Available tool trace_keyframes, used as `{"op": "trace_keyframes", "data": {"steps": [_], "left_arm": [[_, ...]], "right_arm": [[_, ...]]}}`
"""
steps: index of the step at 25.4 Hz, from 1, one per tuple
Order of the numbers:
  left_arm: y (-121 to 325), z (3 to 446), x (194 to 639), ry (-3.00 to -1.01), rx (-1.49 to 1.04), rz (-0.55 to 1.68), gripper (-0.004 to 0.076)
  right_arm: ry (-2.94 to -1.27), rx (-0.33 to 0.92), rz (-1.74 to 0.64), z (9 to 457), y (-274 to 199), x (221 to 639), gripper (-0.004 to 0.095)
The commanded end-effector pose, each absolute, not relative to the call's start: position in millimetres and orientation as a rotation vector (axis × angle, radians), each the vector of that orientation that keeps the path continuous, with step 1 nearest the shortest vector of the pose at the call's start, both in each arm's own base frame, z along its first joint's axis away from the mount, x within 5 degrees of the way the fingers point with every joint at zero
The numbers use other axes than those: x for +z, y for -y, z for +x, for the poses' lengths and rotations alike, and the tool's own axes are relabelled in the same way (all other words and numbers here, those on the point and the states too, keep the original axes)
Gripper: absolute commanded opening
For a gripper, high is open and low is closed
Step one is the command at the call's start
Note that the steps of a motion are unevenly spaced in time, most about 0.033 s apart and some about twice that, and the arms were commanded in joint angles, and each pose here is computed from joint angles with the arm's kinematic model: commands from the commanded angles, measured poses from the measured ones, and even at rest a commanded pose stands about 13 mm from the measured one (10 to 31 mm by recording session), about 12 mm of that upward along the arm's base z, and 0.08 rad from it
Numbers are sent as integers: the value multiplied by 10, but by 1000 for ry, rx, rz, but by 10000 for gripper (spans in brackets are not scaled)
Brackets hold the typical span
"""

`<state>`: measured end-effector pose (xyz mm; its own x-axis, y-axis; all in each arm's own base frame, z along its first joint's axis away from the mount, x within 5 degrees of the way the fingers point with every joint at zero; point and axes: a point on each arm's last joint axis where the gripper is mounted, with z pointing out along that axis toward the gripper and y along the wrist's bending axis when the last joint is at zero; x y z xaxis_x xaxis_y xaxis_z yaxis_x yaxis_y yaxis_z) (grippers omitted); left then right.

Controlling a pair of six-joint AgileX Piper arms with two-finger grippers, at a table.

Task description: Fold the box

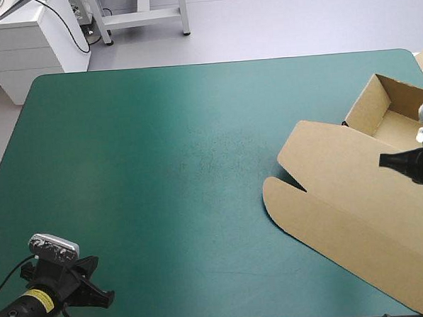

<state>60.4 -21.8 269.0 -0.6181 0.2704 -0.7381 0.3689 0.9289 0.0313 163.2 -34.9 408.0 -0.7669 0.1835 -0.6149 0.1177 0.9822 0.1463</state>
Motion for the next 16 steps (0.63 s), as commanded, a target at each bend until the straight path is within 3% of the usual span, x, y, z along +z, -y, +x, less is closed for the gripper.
{"op": "trace_keyframes", "data": {"steps": [1, 8, 16], "left_arm": [[238, 644, 2801, -2205, -177, 429, -8], [238, 644, 2801, -2205, -177, 429, -8], [238, 644, 2801, -2205, -177, 429, -8]], "right_arm": [[-2359, 108, 79, 1399, 157, 4183, -18], [-2259, 92, -54, 815, -55, 3970, -20], [-2228, 127, -133, 612, -141, 3507, -19]]}}
